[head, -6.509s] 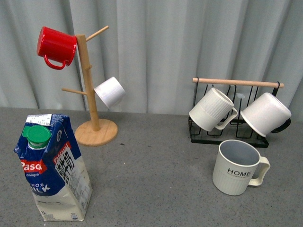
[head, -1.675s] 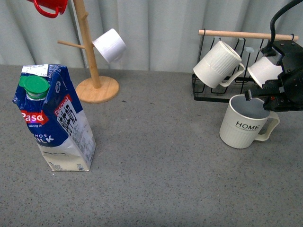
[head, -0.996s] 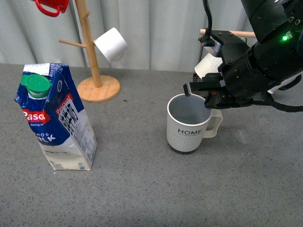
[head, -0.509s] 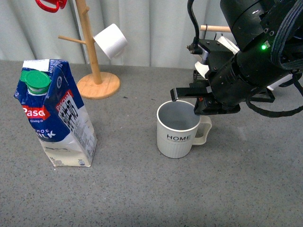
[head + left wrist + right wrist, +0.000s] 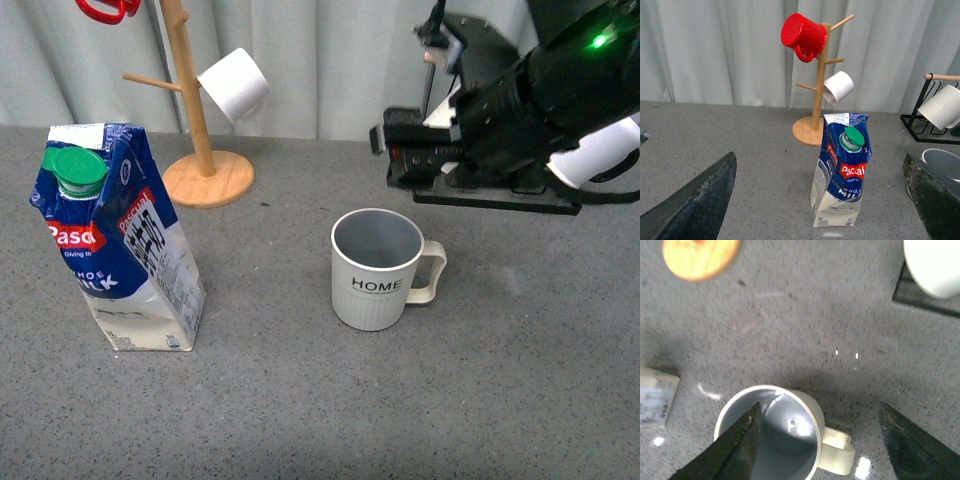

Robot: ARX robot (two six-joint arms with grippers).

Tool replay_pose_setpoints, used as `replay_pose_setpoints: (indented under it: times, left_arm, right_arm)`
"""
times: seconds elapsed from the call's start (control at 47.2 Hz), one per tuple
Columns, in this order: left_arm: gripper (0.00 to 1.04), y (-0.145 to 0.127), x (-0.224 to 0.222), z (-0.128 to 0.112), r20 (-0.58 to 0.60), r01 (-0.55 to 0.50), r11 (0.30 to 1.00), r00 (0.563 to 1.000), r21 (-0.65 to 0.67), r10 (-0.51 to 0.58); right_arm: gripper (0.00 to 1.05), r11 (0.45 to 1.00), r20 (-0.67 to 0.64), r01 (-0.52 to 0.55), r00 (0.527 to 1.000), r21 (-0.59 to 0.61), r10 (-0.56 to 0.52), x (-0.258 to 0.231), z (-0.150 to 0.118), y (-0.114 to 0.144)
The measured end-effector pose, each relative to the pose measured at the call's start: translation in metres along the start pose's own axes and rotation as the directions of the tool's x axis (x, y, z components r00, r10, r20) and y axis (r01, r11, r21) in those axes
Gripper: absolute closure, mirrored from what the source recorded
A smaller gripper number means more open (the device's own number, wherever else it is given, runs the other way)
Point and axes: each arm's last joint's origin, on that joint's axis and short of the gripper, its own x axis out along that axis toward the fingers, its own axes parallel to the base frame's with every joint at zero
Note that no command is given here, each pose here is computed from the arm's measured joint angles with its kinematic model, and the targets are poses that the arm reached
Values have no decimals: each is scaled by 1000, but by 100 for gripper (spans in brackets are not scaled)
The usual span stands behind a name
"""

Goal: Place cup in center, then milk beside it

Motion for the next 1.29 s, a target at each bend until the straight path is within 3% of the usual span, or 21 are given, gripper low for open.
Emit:
replay_pose_setpoints:
  times: [0.148, 0.276, 0.318, 0.36, 0.445, 0.53, 0.594, 0.7, 0.89, 1.039, 1.145, 1.293]
  left_arm:
    - [7, 0, 0, 0, 0, 0, 1000, 1000, 0, 0]
    - [7, 0, 0, 0, 0, 0, 1000, 1000, 0, 0]
    - [7, 0, 0, 0, 0, 0, 1000, 1000, 0, 0]
    - [7, 0, 0, 0, 0, 0, 1000, 1000, 0, 0]
    - [7, 0, 0, 0, 0, 0, 1000, 1000, 0, 0]
    - [7, 0, 0, 0, 0, -1, 1000, 1000, 0, 1]
    - [7, 0, 0, 0, 0, -1, 1000, 1000, 0, 1]
    - [7, 0, 0, 0, 0, 0, 1000, 1000, 0, 0]
    - [7, 0, 0, 0, 0, 0, 1000, 1000, 0, 0]
    - [7, 0, 0, 0, 0, 0, 1000, 1000, 0, 0]
    - [7, 0, 0, 0, 0, 0, 1000, 1000, 0, 0]
    - [7, 0, 0, 0, 0, 0, 1000, 1000, 0, 0]
  right_arm:
    - [9, 999, 130, -6, 991, 45, 0, -35, 15, -8]
    - [10, 998, 170, 0, 985, 60, -11, -47, 15, -12]
    - [13, 997, 245, 66, 966, 50, -76, -44, 13, -14]
    - [20, 982, 391, 186, 901, 39, -187, -43, 6, -18]
    - [33, 948, 554, 309, 777, 78, -299, -49, -18, -26]
    - [47, 939, 667, 328, 676, 107, -312, -69, -40, -33]
    - [56, 938, 717, 326, 627, 116, -306, -85, -46, -36]
    - [72, 938, 757, 325, 582, 119, -298, -109, -57, -39]
    - [104, 935, 723, 337, 618, 110, -309, -127, -100, -47]
    - [104, 937, 743, 334, 599, 107, -299, -142, -119, -48]
    - [104, 934, 721, 339, 619, 110, -310, -149, -141, -50]
    - [104, 935, 729, 336, 613, 108, -305, -164, -155, -49]
